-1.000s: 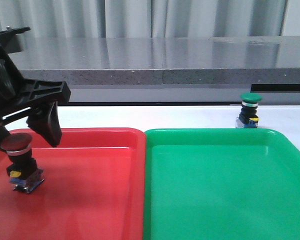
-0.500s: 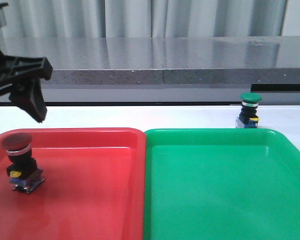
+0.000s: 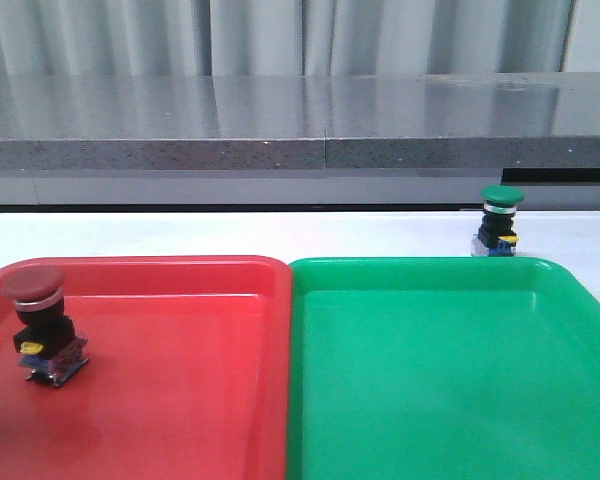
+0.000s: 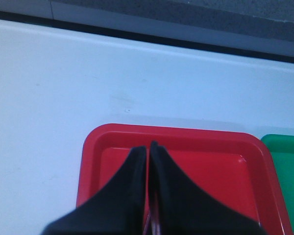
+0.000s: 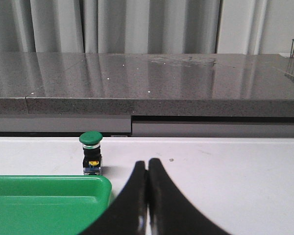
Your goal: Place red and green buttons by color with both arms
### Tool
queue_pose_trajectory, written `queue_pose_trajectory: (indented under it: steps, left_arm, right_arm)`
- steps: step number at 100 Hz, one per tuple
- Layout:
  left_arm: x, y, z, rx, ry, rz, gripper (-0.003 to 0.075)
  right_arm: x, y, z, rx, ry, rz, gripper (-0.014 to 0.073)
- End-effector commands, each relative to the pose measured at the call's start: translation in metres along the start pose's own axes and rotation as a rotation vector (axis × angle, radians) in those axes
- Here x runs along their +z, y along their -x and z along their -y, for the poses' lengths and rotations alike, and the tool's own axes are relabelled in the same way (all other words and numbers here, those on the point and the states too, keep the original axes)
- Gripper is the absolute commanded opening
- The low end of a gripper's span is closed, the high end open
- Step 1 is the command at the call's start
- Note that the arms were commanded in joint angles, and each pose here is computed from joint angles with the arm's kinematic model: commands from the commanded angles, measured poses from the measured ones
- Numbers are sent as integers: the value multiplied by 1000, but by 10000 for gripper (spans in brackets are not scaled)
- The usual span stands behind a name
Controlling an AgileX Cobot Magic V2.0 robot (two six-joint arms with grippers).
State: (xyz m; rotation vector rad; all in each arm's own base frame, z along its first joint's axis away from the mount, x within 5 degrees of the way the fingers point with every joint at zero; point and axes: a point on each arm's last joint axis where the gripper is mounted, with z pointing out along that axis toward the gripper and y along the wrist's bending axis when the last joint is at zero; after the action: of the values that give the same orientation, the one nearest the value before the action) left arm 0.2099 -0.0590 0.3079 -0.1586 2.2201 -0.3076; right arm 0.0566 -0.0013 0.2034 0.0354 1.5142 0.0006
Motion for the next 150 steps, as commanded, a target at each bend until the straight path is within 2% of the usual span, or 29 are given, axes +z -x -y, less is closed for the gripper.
queue_pose_trajectory:
  steps: [1, 41, 73, 84, 107, 121, 134, 150]
  left_arm:
    - [-22, 9, 1, 7, -54, 129, -20]
    - [-63, -27, -18, 25, -86, 233, -20]
    - [-89, -53, -36, 122, -72, 356, -20]
    - [-91, -59, -40, 194, -58, 408, -20]
    - [-91, -78, -47, 191, -74, 439, -20]
    - [-94, -89, -56, 249, -33, 521, -20]
    - [-99, -99, -64, 301, 50, 632, -20]
    - [-100, -116, -73, 265, 116, 723, -20]
  right_arm:
    - [-3, 15, 0, -6, 2, 119, -64]
    - [-3, 15, 0, -6, 2, 119, -64]
    - [-3, 15, 0, -6, 2, 119, -64]
    - [-3, 15, 0, -6, 2, 119, -64]
    - [-3, 15, 0, -6, 2, 119, -64]
    - [-3, 15, 0, -6, 2, 119, -64]
    - [-3, 15, 0, -6, 2, 119, -64]
    - [-3, 15, 0, -6, 2, 119, -64]
